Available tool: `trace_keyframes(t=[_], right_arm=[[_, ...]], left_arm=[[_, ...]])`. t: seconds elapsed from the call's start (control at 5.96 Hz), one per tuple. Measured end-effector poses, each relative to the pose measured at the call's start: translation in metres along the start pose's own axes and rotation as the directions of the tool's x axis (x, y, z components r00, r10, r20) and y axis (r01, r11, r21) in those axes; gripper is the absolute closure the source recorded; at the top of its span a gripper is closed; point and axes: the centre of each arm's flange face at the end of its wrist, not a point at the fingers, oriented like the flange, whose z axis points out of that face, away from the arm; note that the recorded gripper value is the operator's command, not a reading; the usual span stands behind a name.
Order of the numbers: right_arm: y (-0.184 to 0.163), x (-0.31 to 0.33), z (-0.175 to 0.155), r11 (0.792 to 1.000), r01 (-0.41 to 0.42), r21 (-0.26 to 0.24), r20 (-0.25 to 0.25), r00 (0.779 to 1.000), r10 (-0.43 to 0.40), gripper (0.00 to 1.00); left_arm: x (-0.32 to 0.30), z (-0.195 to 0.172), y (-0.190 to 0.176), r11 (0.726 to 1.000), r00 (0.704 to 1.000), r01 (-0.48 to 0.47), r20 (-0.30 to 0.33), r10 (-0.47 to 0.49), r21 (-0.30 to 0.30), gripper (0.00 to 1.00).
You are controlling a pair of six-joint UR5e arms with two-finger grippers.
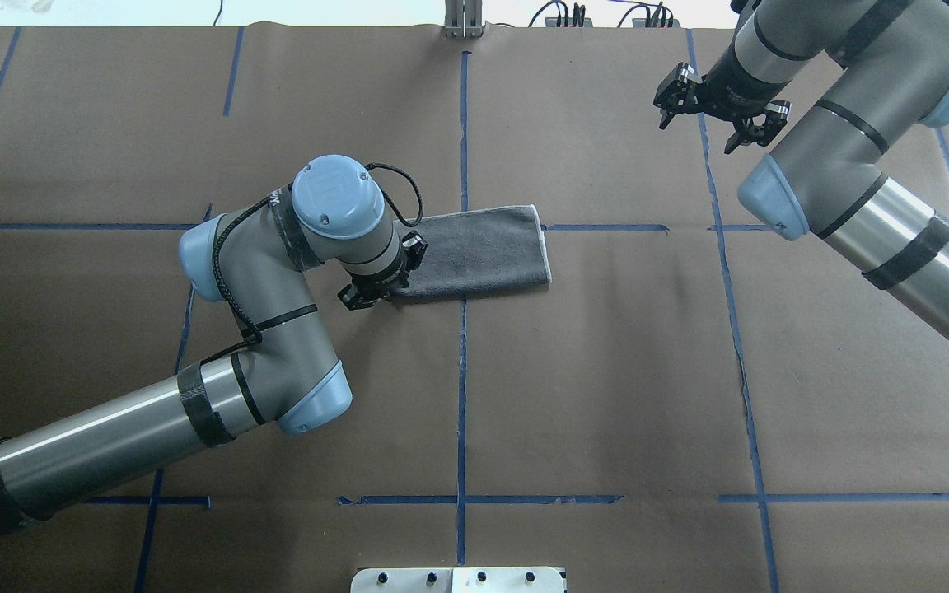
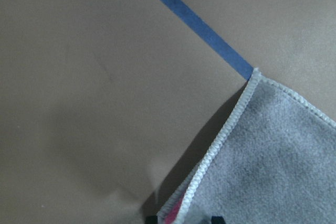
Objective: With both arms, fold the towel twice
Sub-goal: 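Lower the left gripper and grasp the folded towel's end, then lift the held end with the left gripper and fold it over the other end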
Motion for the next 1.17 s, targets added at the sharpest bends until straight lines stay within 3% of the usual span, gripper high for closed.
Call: trace_keyframes(t=[0.5,0.67,1.17], right_arm=[[-0.001,0.016,-0.002,1.0,0.019,0.003,-0.004,1.0,-0.019,0.0],[0.001,0.036,-0.004,0.999,0.05,0.002,-0.006,0.999,-0.05,0.0],[-0.002,0.097,0.0,0.991,0.133,-0.008,-0.036,0.991,-0.133,0.0]], left_arm=[[0.023,-0.031,0.014,1.0,0.999,-0.011,-0.039,0.011,-0.016,1.0],[0.048,-0.045,0.03,0.999,0.998,-0.021,-0.06,0.019,-0.025,1.0],[0.149,-0.048,0.075,0.999,0.998,-0.047,-0.044,0.046,-0.02,1.0]])
